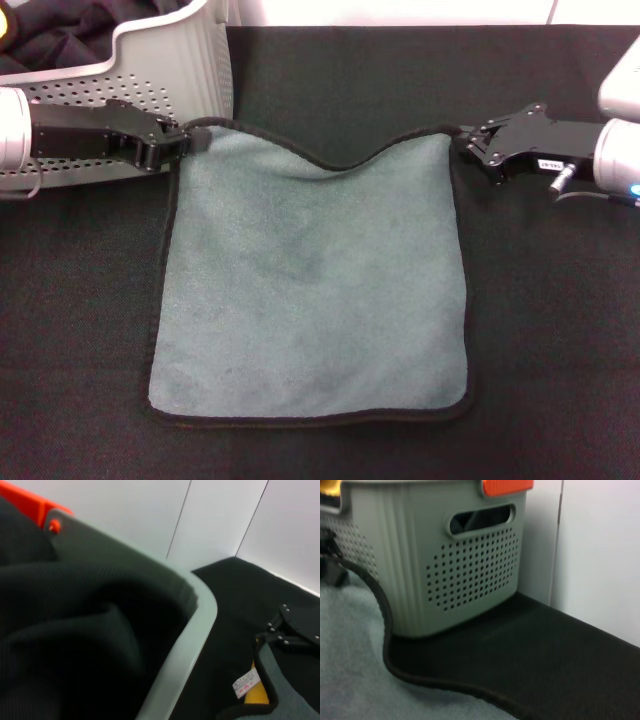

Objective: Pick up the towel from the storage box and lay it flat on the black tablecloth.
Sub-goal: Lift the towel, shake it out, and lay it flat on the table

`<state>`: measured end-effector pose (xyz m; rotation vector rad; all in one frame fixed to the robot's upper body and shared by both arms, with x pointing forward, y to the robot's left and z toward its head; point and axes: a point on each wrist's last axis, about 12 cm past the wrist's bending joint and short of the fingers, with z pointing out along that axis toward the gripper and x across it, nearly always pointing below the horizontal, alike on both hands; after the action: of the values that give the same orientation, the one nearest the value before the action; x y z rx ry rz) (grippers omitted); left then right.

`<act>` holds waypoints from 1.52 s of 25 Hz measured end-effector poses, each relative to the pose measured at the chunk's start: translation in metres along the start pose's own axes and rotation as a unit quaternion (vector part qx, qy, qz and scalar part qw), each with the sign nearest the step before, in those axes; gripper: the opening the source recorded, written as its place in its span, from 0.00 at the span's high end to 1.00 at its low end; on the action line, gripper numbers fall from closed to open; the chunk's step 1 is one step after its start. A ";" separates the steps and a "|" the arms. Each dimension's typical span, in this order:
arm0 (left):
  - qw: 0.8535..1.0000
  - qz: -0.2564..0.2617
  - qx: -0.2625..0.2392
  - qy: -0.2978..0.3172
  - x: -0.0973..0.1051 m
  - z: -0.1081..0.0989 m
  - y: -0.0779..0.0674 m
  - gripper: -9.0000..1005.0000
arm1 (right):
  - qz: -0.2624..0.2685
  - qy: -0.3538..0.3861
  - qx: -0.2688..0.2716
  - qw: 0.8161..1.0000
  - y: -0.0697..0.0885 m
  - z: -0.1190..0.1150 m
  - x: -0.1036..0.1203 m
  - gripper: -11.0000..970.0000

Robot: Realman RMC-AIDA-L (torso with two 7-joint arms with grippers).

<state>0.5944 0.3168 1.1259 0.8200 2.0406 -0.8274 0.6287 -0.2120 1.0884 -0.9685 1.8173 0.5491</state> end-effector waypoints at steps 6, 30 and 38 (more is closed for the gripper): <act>1.000 -0.004 -0.020 0.009 0.002 0.001 0.004 0.89 | -0.014 0.016 0.020 1.000 -0.003 0.008 -0.003 0.98; 0.998 0.001 -0.063 0.019 0.009 0.023 0.005 0.85 | -0.002 0.030 0.047 0.998 -0.008 0.006 0.006 0.98; 0.998 0.000 -0.064 0.019 0.010 0.026 0.003 0.84 | -0.001 0.034 0.045 0.998 -0.007 0.006 0.008 0.98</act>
<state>0.6025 0.3015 1.1036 0.7697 2.1038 -0.6786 0.6357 -0.2151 1.0788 -0.9371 1.8850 0.4352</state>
